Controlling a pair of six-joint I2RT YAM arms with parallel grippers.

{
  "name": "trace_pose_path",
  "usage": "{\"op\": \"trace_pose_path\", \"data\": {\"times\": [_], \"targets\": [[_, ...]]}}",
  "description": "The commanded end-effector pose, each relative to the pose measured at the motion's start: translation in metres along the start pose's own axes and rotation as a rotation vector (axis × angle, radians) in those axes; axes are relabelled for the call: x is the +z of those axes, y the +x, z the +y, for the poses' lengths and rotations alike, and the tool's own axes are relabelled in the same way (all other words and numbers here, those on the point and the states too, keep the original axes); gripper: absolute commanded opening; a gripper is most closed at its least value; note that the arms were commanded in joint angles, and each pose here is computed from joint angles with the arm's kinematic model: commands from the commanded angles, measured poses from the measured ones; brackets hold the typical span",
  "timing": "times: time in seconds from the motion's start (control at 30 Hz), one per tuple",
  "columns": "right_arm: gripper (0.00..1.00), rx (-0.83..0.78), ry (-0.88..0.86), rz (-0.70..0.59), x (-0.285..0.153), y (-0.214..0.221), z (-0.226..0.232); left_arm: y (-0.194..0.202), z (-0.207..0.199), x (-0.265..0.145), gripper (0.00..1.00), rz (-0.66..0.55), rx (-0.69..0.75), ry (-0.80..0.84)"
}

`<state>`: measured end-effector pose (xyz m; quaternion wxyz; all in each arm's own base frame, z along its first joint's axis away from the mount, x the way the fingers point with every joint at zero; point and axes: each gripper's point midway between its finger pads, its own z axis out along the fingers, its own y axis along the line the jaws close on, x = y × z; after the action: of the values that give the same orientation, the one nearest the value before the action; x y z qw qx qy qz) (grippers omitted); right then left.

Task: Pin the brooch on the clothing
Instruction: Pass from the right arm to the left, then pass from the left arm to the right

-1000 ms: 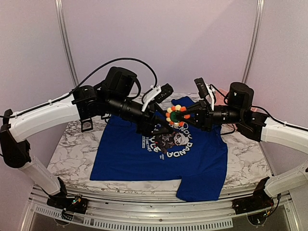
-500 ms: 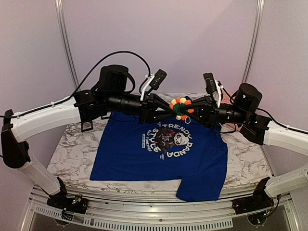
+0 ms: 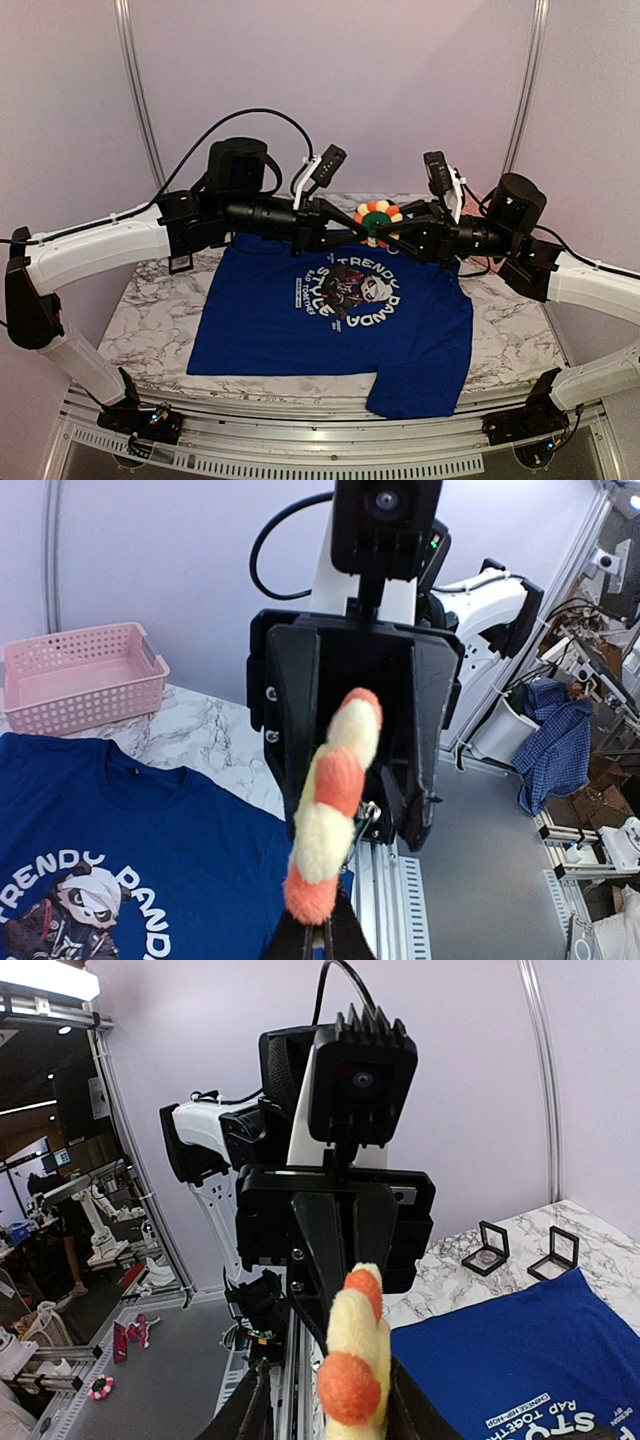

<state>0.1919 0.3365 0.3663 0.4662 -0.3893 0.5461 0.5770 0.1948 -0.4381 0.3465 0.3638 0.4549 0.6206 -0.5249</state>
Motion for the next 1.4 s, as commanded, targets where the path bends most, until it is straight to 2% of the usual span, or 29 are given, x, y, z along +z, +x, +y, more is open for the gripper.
{"op": "trace_pose_path", "data": {"times": [0.0,0.37,0.43,0.53,0.83,0.97,1.37], "targets": [[0.37,0.036,-0.045,0.030,-0.001,0.011,0.008,-0.004,-0.006,0.000,0.00,-0.007,0.037,0.001],[0.48,0.043,-0.041,0.061,-0.006,0.025,0.009,-0.009,-0.012,-0.001,0.00,-0.015,0.021,0.003],[0.45,0.040,-0.023,0.064,-0.007,0.028,0.006,-0.008,-0.011,-0.001,0.00,-0.014,0.018,0.003],[0.32,0.032,0.002,0.053,-0.006,0.027,0.001,-0.008,-0.011,0.000,0.00,-0.014,0.019,0.004],[0.27,0.015,-0.012,0.036,-0.002,0.020,0.000,-0.006,-0.013,0.001,0.00,-0.006,0.028,0.007],[0.16,0.027,0.052,0.026,0.000,0.019,-0.013,-0.008,-0.016,0.001,0.00,-0.009,0.030,0.014],[0.16,-0.007,0.039,-0.029,0.002,-0.002,-0.008,0.008,-0.016,0.005,0.00,0.046,0.036,0.001]]}}
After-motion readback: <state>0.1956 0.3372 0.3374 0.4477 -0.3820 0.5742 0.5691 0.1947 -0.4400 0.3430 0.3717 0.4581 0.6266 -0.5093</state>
